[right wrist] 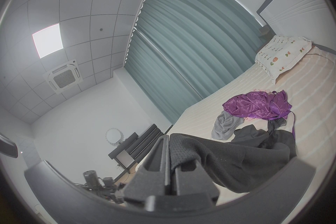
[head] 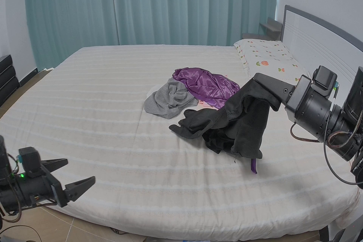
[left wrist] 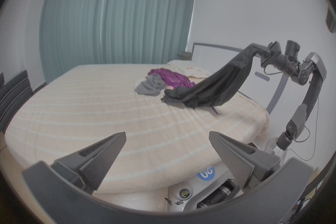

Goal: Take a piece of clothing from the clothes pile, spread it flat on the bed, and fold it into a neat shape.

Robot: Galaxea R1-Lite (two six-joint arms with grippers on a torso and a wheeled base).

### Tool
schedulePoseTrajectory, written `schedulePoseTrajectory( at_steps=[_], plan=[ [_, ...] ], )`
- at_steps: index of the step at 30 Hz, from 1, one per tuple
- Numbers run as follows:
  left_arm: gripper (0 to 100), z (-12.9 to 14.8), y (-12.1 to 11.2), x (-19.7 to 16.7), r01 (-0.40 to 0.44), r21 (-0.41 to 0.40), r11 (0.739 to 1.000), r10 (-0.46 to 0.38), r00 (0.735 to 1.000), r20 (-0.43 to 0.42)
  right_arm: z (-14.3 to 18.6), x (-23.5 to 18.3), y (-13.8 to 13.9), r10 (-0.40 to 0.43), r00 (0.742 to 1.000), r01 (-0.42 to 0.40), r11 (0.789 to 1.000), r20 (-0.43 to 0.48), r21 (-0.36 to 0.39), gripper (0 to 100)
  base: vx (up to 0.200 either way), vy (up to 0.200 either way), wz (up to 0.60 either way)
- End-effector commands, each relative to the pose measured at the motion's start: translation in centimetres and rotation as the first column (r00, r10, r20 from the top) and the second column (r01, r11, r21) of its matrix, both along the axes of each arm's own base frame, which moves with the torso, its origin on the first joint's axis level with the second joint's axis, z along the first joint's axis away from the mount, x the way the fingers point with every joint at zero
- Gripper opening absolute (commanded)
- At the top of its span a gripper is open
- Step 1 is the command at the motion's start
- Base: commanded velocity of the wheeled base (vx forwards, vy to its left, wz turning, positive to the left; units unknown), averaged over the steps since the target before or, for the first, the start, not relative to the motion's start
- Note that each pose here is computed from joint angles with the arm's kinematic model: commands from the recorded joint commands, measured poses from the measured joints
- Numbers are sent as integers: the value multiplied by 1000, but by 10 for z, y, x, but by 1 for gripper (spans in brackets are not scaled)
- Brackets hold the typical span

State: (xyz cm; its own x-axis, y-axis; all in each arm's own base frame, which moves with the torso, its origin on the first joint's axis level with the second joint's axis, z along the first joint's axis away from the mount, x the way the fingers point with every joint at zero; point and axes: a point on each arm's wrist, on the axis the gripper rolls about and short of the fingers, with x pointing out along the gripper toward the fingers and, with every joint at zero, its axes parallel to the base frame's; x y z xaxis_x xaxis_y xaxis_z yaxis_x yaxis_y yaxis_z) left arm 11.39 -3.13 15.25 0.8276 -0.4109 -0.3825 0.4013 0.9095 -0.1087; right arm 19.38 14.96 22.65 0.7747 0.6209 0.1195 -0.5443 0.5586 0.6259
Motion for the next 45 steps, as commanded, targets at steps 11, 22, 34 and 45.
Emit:
schedulePoseTrajectory(
  at_steps=[11,22,34,45],
  plan=[
    [100,-88,-80,106,120,72,990,-97,959,-267,-4,5,-8,-32,999,32,999,-17,-4,0,0,0,0],
    [100,-132,-136,165,79,23,997,-72,973,-221,4,0,-6,-18,1000,18,1000,17,9,0,0,0,0],
    [100,-162,-173,228,66,8,998,-64,992,-113,7,-4,-1,-3,999,3,1000,34,4,0,0,0,0],
    [100,-177,-196,266,39,2,999,-39,999,-38,13,-10,0,10,997,-11,1000,74,25,0,0,0,0]
  ],
)
